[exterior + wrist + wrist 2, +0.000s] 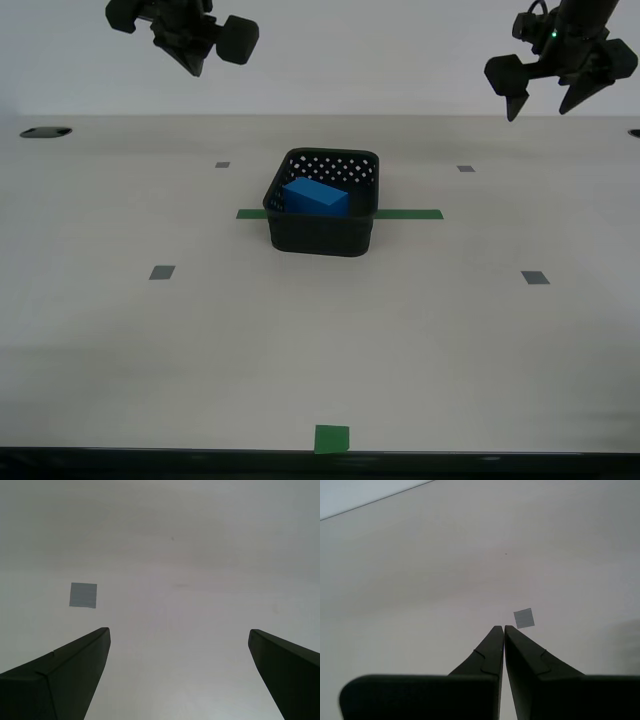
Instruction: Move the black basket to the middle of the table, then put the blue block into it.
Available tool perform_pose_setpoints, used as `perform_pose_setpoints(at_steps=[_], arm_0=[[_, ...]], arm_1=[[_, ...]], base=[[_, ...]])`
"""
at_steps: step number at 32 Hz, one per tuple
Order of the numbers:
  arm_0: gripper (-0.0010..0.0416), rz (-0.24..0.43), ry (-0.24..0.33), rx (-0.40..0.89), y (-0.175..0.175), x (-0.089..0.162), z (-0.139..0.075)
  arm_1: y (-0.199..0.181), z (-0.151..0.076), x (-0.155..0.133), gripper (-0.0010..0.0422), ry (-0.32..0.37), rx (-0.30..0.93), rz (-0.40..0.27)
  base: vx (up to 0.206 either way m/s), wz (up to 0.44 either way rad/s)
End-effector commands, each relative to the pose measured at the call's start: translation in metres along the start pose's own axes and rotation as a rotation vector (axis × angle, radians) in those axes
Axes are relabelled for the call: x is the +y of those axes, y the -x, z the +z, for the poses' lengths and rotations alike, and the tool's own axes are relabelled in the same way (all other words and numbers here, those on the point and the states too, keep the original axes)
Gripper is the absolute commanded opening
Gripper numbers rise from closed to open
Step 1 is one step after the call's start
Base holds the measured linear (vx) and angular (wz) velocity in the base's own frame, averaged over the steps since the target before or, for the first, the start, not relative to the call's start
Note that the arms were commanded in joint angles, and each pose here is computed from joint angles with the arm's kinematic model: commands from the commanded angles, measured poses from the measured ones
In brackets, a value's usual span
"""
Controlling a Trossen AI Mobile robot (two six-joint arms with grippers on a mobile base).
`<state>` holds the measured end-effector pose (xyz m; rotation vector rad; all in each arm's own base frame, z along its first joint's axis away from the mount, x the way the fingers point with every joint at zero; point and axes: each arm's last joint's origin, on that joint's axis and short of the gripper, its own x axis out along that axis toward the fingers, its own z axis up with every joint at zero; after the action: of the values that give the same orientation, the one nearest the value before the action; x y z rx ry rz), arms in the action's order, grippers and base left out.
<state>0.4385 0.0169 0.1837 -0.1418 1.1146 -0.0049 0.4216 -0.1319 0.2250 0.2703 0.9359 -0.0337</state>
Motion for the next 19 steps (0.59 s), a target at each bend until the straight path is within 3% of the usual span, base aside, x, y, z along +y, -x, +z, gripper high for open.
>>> perform_pose_setpoints(at_steps=[1, 19], arm_0=[[0.0385, -0.001, -0.001, -0.001, 0.0002, 0.0003, 0.0003], [0.0385, -0.001, -0.001, -0.002, 0.0002, 0.0003, 0.0003]], arm_1=[[0.0001, 0.0, -0.0001, 0.0, -0.003, 0.0, 0.001], [0.0001, 0.0, -0.0001, 0.0, -0.003, 0.0, 0.001]], base=[[0.0, 0.0], [0.0, 0.0]])
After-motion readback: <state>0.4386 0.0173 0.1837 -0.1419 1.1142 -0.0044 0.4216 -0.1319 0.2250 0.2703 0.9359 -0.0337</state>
